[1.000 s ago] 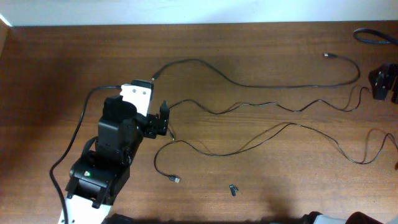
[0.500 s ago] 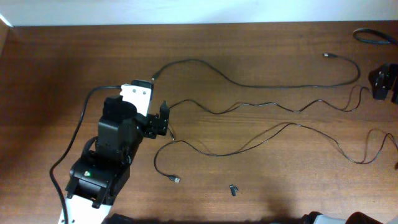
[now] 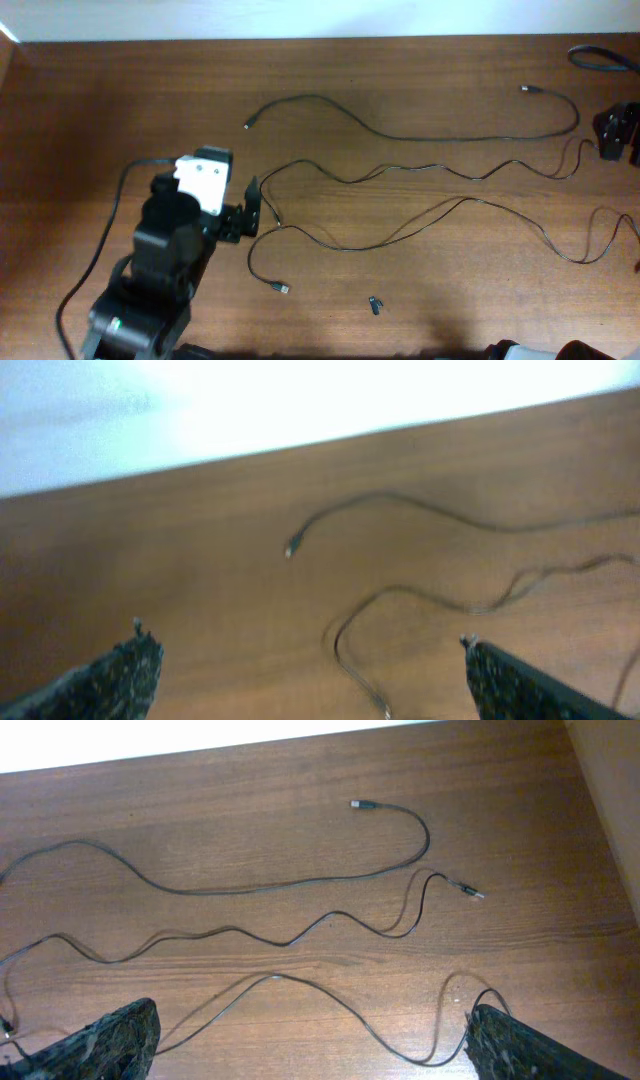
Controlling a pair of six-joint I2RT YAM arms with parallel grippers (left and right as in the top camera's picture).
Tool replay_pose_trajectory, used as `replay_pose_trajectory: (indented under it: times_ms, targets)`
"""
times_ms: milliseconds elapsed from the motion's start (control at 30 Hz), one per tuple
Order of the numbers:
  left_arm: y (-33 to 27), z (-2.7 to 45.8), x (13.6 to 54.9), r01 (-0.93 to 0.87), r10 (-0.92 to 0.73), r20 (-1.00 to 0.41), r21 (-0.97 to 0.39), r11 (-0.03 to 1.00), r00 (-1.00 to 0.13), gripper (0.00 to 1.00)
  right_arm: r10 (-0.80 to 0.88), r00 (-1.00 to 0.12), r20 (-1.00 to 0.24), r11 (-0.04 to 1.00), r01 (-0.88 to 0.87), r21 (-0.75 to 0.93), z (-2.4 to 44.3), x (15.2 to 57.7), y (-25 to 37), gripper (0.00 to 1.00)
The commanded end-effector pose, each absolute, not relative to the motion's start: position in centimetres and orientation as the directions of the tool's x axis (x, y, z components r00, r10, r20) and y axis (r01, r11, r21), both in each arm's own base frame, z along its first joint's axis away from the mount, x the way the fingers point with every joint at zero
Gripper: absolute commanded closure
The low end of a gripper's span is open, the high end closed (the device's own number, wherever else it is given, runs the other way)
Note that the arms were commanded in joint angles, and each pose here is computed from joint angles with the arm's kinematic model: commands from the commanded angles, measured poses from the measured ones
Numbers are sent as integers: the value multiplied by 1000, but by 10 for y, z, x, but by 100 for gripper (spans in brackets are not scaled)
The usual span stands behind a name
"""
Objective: Untangle cables
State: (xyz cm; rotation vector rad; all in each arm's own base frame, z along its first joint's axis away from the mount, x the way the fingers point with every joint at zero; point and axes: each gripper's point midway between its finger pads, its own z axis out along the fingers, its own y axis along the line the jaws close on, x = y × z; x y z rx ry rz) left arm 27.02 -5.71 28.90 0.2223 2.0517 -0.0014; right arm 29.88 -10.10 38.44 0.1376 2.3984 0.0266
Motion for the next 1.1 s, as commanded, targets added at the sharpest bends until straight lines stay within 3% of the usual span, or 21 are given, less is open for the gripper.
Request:
replay_pose_trajectory:
  times_ms: [0, 133, 200, 367, 467, 900, 1067]
  targets:
    - [-44, 256, 239, 150, 169, -825, 103, 983, -539, 1, 92, -733, -674, 996, 79, 50, 386, 299, -98, 1]
    - [-50, 227, 231, 189, 112, -869, 21, 982, -483, 1, 92, -733, -674, 996, 79, 50, 386, 299, -99, 1]
    - [-44, 224, 240, 118, -30, -921, -82, 990, -388, 1, 92, -733, -674, 996, 79, 50, 386, 299, -98, 1]
    - [-34, 250, 257, 124, -166, -982, -154, 980, 88, 1, 92, -733, -674, 996, 79, 51, 386, 299, -99, 1]
    - [-32, 247, 255, 140, -186, -958, -158, 978, 218, 1, 92, -733, -674, 996, 79, 50, 386, 299, -98, 1]
    - [-6, 215, 243, 34, -151, -977, -148, 988, 152, 1, 92, -733, -674, 996, 79, 50, 386, 299, -98, 1]
    - [-6, 172, 246, 9, -140, -990, -140, 990, -16, 1, 92, -733, -674, 996, 79, 50, 386, 299, -98, 1]
